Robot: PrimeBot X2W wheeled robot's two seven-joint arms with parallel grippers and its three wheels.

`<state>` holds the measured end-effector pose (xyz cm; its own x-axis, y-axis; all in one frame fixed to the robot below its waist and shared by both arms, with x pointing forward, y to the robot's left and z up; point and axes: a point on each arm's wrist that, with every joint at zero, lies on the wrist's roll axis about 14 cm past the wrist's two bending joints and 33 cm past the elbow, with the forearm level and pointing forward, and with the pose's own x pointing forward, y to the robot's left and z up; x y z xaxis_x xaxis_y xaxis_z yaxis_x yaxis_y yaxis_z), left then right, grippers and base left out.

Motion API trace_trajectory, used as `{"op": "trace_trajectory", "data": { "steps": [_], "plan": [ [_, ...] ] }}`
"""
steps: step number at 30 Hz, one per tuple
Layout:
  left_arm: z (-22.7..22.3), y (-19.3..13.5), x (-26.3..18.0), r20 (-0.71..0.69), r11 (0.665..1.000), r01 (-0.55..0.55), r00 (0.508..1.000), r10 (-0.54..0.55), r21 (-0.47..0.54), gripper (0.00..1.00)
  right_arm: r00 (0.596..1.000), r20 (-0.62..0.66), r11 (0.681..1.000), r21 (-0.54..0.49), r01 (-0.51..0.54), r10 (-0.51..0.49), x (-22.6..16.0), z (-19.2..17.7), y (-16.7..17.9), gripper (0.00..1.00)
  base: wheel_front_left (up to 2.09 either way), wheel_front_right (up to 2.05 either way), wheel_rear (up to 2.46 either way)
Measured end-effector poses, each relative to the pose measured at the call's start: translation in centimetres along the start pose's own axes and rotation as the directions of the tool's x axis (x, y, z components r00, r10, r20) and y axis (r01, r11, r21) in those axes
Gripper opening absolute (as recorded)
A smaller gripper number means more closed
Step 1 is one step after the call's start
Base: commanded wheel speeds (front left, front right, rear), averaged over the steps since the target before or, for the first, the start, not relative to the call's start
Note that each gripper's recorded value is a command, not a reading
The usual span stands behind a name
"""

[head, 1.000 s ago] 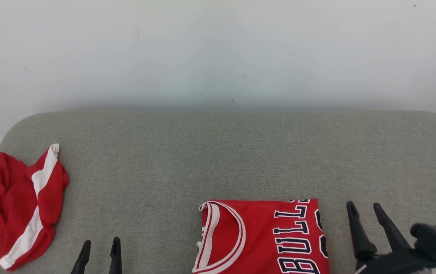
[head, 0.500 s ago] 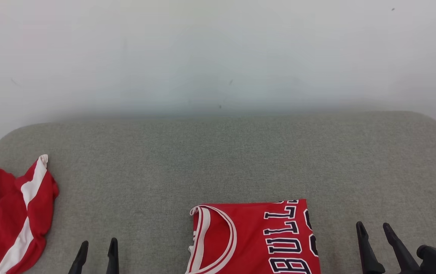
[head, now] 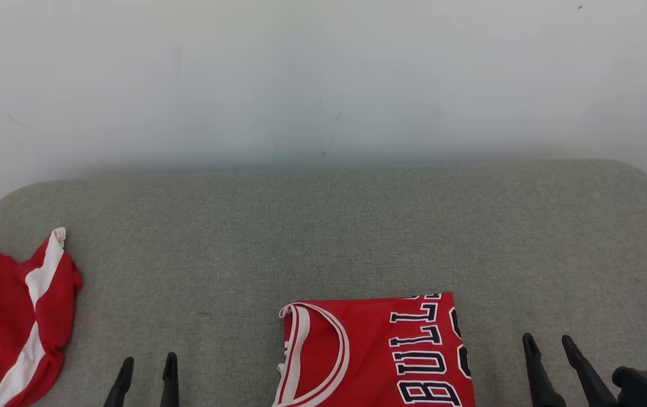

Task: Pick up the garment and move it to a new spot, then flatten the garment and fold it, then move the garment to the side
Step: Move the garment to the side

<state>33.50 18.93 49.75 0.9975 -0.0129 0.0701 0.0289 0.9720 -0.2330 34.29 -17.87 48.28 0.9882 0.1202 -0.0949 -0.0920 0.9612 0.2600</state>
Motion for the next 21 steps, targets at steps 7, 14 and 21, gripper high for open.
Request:
{"op": "trace_trajectory", "data": {
  "steps": [7, 14, 21],
  "plan": [
    [-0.2, -0.1, 0.2, -0.006, 1.000, -0.001, 1.000, 0.001, -0.003, 1.00, 1.000, -0.007, 1.000, 0.000, 0.000, 0.000, 0.4, 0.0, 0.0, 1.00, 0.00, 0.00, 0.00],
    [-0.3, -0.1, 0.3, -0.007, 1.000, 0.001, 1.000, -0.001, -0.004, 1.00, 1.000, -0.015, 1.000, 0.011, 0.000, 0.000, 0.5, -0.2, 0.1, 1.00, 0.00, 0.00, 0.00],
    [-0.2, -0.1, 0.2, -0.006, 1.000, -0.004, 1.000, 0.003, -0.005, 1.00, 0.991, -0.131, 0.999, 0.023, -0.036, 0.039, 1.3, -1.3, 1.2, 1.00, 0.00, 0.00, 0.00]
  ]
}}
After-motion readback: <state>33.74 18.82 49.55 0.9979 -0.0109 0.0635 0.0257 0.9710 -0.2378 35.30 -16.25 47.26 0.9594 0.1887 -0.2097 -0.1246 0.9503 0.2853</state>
